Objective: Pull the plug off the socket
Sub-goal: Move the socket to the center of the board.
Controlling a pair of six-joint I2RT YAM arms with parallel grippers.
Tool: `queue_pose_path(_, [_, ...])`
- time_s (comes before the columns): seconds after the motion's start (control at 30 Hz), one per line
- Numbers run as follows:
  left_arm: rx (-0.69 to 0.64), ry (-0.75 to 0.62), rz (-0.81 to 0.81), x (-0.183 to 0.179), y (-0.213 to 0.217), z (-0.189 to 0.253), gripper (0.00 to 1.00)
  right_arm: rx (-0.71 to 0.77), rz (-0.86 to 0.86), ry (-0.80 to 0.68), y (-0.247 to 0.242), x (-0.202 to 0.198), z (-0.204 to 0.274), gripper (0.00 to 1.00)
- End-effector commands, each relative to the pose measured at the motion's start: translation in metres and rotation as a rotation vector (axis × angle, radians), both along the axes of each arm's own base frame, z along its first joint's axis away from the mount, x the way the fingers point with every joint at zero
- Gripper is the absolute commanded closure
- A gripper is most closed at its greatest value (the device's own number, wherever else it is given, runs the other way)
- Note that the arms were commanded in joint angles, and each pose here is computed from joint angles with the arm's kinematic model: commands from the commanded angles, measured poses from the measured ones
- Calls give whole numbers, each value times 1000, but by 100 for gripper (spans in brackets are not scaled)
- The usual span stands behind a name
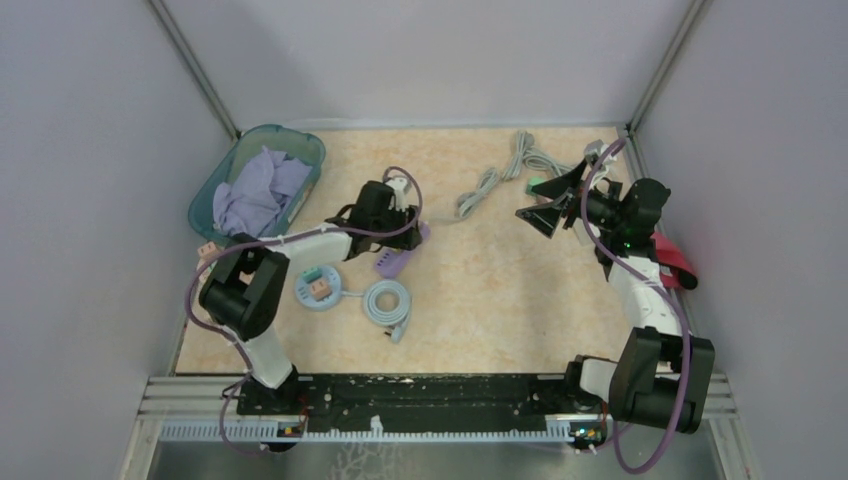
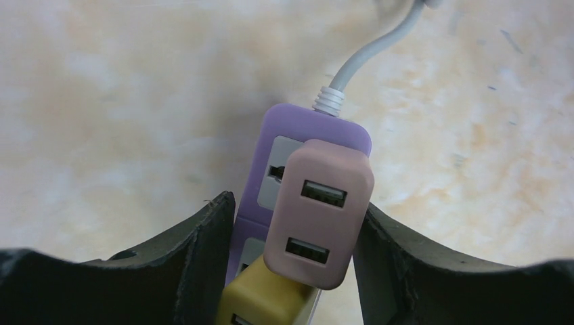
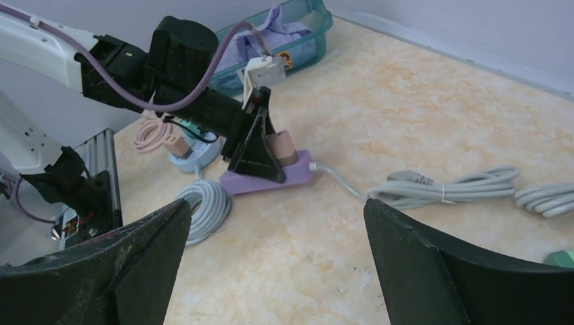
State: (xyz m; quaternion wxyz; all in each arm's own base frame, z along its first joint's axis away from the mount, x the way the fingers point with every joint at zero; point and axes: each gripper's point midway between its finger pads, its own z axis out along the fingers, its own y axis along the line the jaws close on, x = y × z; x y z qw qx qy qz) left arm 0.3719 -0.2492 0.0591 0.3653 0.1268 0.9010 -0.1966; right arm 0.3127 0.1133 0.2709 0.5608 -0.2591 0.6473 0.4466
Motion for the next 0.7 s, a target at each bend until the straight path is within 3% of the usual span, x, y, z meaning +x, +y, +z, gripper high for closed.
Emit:
queue_pose_path(0.0, [-126, -73, -160, -13, -74, 34, 99, -22, 22, -59, 2, -2, 7, 1])
queue_pose_path(0.27, [-154, -110, -343, -70, -123, 41, 99, -24, 23, -58, 2, -2, 6, 1])
queue_pose_path(0.67, [-178, -168, -509, -140, -149, 39, 99, -24, 22, -52, 1, -1, 4, 1])
